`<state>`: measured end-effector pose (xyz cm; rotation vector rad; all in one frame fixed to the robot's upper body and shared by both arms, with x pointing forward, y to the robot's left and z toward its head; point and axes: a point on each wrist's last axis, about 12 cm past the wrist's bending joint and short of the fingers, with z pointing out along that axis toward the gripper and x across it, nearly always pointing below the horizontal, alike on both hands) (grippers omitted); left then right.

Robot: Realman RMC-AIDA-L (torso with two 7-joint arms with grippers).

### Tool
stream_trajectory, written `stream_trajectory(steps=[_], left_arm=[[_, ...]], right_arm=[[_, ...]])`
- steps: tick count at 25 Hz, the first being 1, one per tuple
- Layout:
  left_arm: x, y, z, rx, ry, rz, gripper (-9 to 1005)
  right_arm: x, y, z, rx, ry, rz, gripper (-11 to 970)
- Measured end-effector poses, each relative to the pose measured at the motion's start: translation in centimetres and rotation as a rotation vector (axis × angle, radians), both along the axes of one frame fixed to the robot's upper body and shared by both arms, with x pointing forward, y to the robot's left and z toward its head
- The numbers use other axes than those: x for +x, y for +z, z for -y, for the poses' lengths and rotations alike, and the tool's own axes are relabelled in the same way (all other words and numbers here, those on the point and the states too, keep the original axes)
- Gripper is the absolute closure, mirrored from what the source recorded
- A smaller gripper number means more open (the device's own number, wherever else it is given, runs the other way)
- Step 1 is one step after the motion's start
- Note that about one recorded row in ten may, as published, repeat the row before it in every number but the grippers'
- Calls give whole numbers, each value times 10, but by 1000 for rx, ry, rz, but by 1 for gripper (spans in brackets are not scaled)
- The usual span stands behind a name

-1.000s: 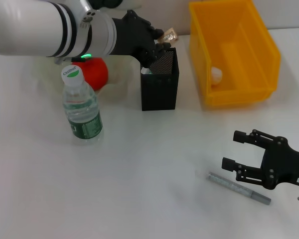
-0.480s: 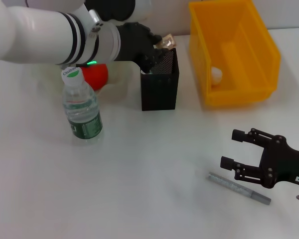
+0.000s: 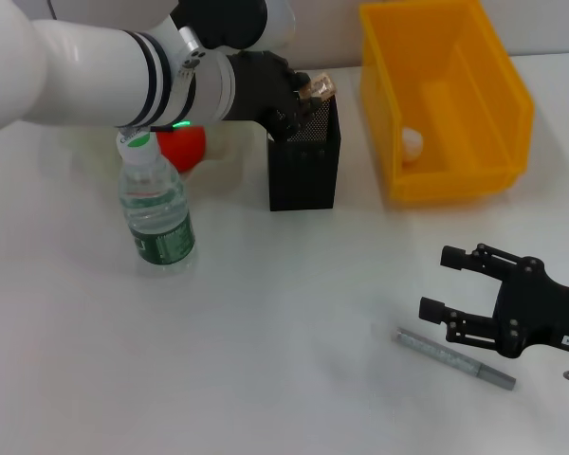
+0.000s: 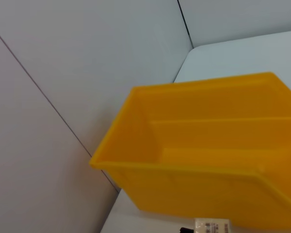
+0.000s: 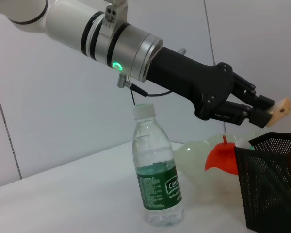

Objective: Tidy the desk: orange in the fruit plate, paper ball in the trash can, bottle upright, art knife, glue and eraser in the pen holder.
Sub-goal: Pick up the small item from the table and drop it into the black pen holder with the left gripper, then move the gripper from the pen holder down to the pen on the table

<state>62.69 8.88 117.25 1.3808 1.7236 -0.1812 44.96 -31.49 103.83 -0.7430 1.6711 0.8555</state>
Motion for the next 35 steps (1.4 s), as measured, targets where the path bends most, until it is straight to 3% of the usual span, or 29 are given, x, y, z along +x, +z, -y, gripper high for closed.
stream_trajectory(steps=[6,15,20,26,31,35], left_arm=[[2,-1,-1,-6,14,10,680],[0,2,-3,-49,27,28,448],[-25,27,-8,-204,-32,68,253],[-70,39,-27,-391,-167,98,130],[-95,25,-59,-531,-245,60,130],[-112,-8,-96,-690,-294,2,131]], right_arm=[[0,0,0,0,0,0,160],[-1,0,0,0,-1,-1,161],[-1,0,2,-2,-3,-3,161],[0,3,5,6,-13,7,160],[1,7,7,17,-17,21,160],[3,15,14,37,-33,29,160]])
